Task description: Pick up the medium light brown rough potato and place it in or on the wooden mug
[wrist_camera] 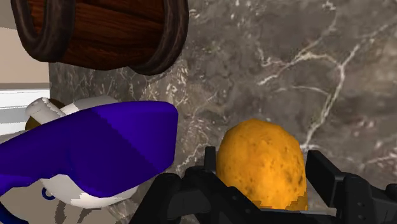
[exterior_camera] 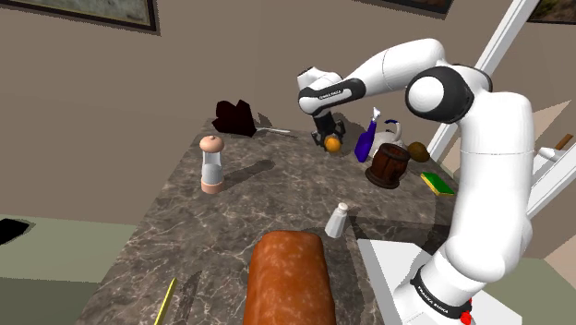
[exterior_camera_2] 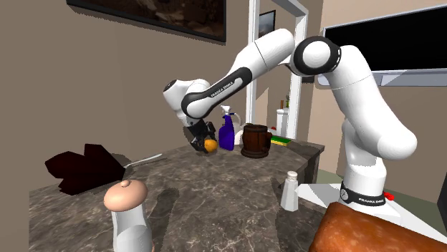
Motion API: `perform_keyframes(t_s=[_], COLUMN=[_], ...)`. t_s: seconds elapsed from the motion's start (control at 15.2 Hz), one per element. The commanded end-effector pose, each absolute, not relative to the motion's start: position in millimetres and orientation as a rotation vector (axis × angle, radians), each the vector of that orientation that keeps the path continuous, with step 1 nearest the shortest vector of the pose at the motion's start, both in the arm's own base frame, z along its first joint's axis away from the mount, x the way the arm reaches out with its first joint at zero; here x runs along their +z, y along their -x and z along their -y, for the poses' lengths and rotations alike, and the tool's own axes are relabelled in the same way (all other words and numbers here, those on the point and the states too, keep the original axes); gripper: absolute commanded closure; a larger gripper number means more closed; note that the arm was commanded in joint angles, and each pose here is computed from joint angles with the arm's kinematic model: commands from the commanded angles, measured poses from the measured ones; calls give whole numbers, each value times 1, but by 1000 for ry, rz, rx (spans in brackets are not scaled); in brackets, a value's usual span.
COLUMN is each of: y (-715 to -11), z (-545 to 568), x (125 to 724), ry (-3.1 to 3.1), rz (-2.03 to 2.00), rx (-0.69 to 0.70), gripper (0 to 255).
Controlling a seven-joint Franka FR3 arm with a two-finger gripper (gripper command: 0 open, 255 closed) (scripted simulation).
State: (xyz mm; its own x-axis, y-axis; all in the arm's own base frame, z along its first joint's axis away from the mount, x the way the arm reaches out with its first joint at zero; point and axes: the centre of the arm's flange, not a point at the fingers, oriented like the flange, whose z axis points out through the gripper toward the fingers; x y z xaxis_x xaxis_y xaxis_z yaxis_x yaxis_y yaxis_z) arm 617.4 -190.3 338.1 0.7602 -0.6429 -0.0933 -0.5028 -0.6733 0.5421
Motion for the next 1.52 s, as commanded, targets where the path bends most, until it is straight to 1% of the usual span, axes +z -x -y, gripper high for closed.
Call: perform_keyframes(t_s=[0.0, 1.45], y=[-617, -617], z=[191, 191], x=[350, 466], ry=[-2460, -2460], rz=[862, 862], rx=[-380, -380], gripper=[255, 255])
